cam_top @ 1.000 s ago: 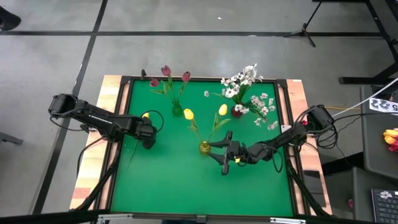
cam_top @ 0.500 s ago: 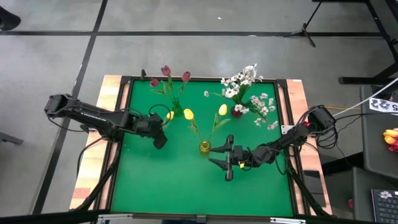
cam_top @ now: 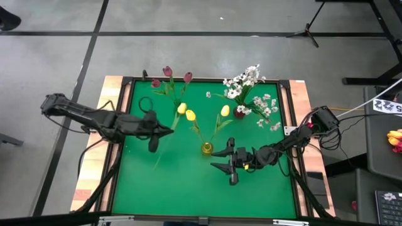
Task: Sort flowers into vase by color
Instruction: Put the yellow flower into the yellow vase
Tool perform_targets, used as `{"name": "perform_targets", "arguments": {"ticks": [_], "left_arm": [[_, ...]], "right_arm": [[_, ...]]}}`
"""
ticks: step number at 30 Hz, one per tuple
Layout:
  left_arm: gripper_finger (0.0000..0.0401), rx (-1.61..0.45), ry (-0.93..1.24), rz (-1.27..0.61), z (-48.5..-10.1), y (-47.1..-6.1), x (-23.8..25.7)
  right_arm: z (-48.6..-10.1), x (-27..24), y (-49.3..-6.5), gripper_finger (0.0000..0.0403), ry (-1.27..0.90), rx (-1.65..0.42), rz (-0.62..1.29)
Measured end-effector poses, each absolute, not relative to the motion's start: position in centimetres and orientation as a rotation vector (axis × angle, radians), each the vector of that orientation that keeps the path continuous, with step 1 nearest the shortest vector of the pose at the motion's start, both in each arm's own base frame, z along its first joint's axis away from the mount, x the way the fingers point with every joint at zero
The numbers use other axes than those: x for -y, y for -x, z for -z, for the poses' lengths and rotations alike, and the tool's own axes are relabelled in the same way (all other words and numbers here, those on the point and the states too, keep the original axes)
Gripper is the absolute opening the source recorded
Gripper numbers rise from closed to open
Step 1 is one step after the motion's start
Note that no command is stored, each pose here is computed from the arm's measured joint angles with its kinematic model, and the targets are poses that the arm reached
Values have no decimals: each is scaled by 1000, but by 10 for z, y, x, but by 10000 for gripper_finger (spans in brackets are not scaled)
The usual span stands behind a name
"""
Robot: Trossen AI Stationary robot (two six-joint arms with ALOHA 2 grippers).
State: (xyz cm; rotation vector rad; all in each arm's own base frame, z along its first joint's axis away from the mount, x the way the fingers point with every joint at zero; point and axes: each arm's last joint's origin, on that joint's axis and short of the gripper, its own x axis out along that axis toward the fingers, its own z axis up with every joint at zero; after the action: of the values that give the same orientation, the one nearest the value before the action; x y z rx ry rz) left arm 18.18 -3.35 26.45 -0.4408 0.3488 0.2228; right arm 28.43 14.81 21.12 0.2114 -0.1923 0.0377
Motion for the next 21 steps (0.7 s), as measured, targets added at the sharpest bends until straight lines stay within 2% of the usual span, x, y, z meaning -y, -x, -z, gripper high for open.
{"name": "perform_targets", "arguments": {"ticks": [4,8,14,21], "left_arm": [[1,-188,359,-144,-283,-183,40],[1,-82,259,-91,-294,-184,46],[1,9,155,-35,-304,-182,54],[2,140,-28,11,-318,-178,63]], "right_arm": [[-221,-153,-289,179,-221,223,-124],[-231,-155,-298,179,-211,217,-122],[-240,-144,-319,179,-174,151,-25],[-258,-117,-339,179,-208,188,52]]}}
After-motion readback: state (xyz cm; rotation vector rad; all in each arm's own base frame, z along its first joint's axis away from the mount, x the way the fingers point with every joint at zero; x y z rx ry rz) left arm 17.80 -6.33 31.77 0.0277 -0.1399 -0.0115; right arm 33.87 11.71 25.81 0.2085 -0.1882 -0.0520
